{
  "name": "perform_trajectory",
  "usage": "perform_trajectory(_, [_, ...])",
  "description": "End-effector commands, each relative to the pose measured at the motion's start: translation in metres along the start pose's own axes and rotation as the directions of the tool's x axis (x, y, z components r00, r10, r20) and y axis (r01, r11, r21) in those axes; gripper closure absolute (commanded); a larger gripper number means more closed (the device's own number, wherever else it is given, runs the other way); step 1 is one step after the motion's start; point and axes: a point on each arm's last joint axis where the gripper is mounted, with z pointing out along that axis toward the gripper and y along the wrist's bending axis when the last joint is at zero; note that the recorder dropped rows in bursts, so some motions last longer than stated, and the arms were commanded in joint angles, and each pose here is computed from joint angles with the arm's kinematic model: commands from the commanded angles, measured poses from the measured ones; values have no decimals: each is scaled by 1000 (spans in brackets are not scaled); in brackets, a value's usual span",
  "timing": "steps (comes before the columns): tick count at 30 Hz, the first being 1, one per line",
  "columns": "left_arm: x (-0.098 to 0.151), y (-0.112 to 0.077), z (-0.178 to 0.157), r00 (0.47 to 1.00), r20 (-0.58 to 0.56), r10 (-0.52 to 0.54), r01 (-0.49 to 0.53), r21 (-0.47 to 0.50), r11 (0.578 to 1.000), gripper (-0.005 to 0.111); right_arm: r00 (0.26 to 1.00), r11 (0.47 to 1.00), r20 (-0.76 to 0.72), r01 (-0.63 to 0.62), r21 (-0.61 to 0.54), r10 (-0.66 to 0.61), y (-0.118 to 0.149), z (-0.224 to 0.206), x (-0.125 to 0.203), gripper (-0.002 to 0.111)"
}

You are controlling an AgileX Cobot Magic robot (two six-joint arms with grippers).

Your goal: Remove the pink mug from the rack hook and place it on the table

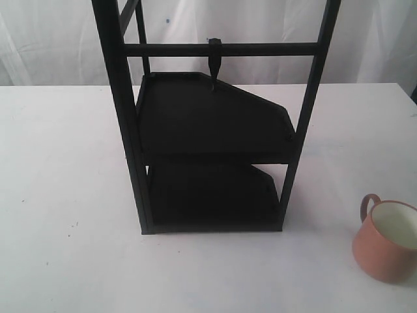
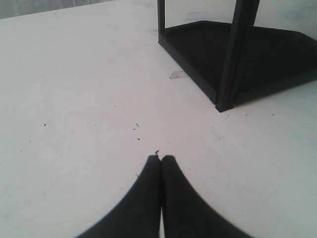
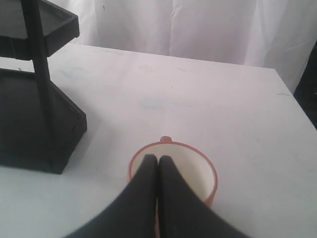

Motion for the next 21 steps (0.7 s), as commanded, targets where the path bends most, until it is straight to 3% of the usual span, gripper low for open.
perform_trajectory(1, [1, 0, 0, 1000, 4, -11, 11, -1, 1000, 107, 1000, 1000, -1, -28, -5, 28, 1, 0, 2, 108])
perform_trajectory(21, [1, 0, 0, 1000, 4, -11, 11, -1, 1000, 107, 998, 998, -1, -67, -12, 67, 1, 0, 2, 108])
